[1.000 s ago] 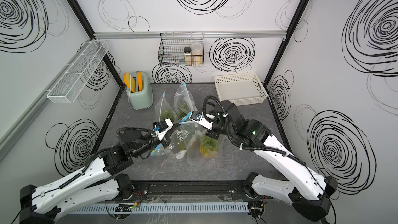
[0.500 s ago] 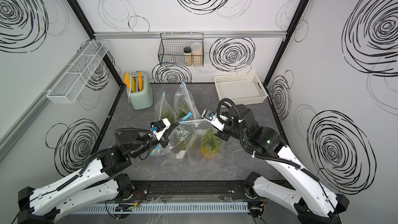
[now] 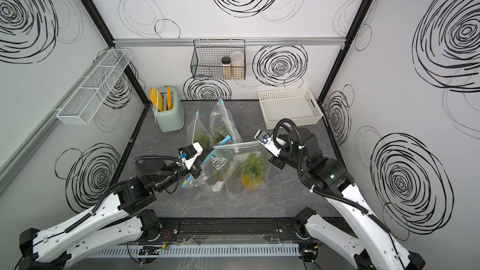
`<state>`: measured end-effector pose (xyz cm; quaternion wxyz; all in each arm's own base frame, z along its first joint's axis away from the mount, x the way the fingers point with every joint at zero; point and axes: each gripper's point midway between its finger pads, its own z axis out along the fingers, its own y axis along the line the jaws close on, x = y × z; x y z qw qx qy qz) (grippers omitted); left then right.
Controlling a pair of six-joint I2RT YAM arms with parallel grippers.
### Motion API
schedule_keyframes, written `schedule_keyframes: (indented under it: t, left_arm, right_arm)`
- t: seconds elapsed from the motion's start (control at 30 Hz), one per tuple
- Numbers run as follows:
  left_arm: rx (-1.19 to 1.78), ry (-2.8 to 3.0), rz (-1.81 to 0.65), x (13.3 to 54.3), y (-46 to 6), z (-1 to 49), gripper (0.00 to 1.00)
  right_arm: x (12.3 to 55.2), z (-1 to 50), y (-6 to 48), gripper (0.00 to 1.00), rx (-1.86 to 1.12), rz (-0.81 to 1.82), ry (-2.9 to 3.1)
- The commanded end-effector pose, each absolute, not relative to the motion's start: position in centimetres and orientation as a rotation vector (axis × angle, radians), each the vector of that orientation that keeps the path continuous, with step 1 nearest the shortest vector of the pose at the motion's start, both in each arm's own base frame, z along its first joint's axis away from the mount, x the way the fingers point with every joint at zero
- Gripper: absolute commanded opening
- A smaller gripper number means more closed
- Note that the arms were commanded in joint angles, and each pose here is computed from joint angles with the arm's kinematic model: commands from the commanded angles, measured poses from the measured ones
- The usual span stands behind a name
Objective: Open the zip-top bag and take out the pineapple
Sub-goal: Unzip the zipper on the zipper food storage bag.
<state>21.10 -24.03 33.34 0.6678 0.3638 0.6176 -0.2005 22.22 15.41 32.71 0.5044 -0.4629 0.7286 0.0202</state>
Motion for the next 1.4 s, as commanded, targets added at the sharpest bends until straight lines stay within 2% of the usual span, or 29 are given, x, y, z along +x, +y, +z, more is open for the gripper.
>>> schedule_keyframes:
  t: [0.0, 0.7, 1.0, 1.1, 1.23, 1.37]
  left_arm:
    - [0.527, 1.371, -0.287, 23.5, -18.4, 37.3, 0.00]
    - [0.482, 1.385, -0.284, 23.9, -17.6, 37.0, 0.00]
    - [0.480, 1.385, -0.401, 23.5, -19.0, 36.5, 0.00]
    - [0.483, 1.384, -0.443, 23.3, -19.9, 36.2, 0.00]
    - [0.492, 1.390, -0.488, 22.8, -20.9, 35.7, 0.00]
    - [0.503, 1.392, -0.530, 22.1, -21.6, 35.6, 0.00]
  right_arm:
    - [23.8, 32.3, 7.6, 0.07, -0.915, -0.344, 1.909]
    - [23.4, 32.2, 5.1, 0.10, -0.868, -0.431, 1.936]
    - [23.9, 32.3, 5.3, 0.12, -0.873, -0.440, 1.937]
    - [24.1, 32.3, 5.9, 0.17, -0.879, -0.408, 1.929]
    - [24.0, 32.3, 7.0, 0.31, -0.885, -0.322, 1.923]
    - [23.4, 33.3, 8.8, 0.40, -0.880, -0.170, 1.902]
